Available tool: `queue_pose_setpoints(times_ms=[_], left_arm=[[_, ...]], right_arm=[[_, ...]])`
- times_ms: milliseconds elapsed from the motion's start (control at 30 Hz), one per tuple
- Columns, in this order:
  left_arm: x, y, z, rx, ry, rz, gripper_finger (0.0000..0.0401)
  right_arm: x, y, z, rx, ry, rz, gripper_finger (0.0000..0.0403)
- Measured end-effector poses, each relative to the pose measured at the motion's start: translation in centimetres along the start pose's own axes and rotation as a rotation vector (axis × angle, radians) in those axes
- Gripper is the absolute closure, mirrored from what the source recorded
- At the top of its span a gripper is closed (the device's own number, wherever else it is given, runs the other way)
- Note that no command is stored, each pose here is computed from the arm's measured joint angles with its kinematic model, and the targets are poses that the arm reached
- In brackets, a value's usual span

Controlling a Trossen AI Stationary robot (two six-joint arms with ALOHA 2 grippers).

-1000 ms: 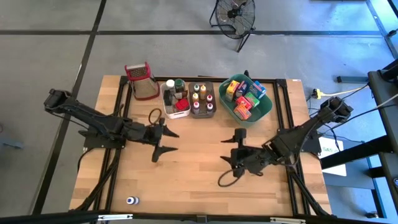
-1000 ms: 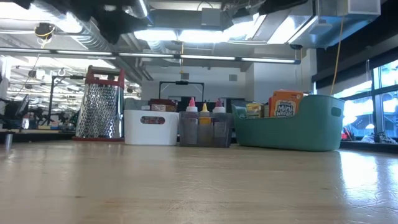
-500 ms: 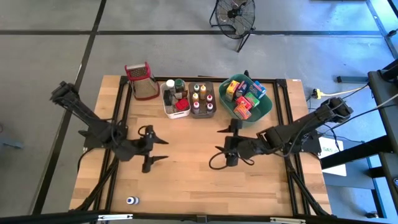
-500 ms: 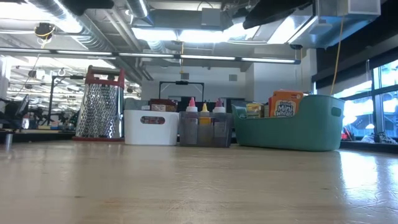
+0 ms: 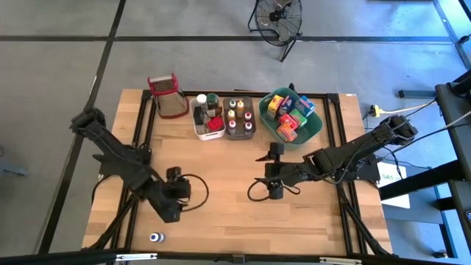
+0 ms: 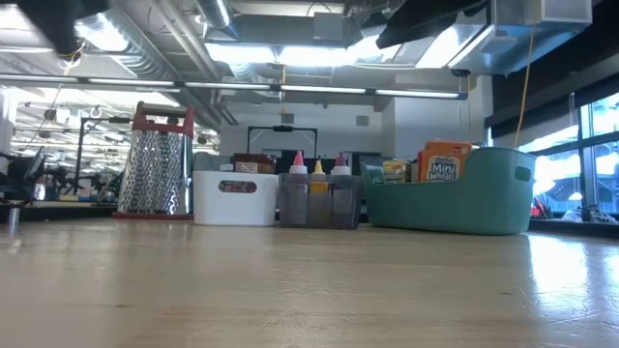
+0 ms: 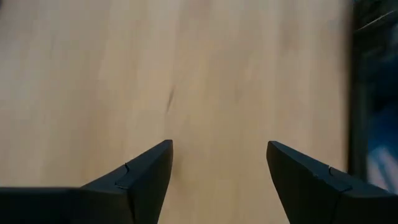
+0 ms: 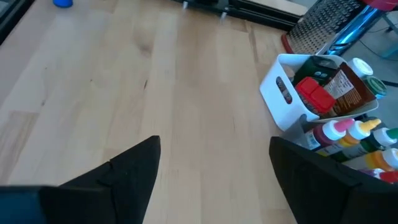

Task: Pick & Place Kitchen Items
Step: Put the blue food coloring bottle into the middle black transparent bin

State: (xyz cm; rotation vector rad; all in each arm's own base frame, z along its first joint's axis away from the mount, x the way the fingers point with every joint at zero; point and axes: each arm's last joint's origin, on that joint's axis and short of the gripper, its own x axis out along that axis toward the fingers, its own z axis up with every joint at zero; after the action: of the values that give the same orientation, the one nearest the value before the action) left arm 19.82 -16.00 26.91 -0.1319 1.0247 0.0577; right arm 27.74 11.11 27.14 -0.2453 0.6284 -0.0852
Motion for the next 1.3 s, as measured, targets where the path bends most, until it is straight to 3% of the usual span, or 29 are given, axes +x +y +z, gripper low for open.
queue_pose_setpoints(times_ms=[167,267,800,900,1200,1300], left_arm=[[0.9,-0.8,-0.2,-0.169,0.31,0.2,0.0143],[1.5,-1.4,-0.2,-0.25,0.41,0.255,0.0141],[2.0,-4.1,-2.1,-0.602,0.43,0.315,0.0145],[1.5,-4.2,-2.9,-0.694,0.47,0.372,0.0143],[0.8,-5.3,-4.3,-0.664,0.486,0.362,0.0147],[0.6,-5.7,-4.7,-0.645,0.571,0.327,0.0148]], right_arm=[[0.0,0.0,0.0,-0.003,-0.001,-0.001,0.0098],[0.0,0.0,0.0,-0.007,-0.004,-0.001,0.0098],[0.2,-0.4,0.1,-0.046,0.0,-0.013,0.0098],[0.3,-0.7,0.1,-0.041,0.002,-0.021,0.0098],[0.6,-1.3,0.2,-0.019,-0.004,-0.036,0.0098],[0.6,-1.3,0.3,-0.014,-0.009,-0.036,0.0098]])
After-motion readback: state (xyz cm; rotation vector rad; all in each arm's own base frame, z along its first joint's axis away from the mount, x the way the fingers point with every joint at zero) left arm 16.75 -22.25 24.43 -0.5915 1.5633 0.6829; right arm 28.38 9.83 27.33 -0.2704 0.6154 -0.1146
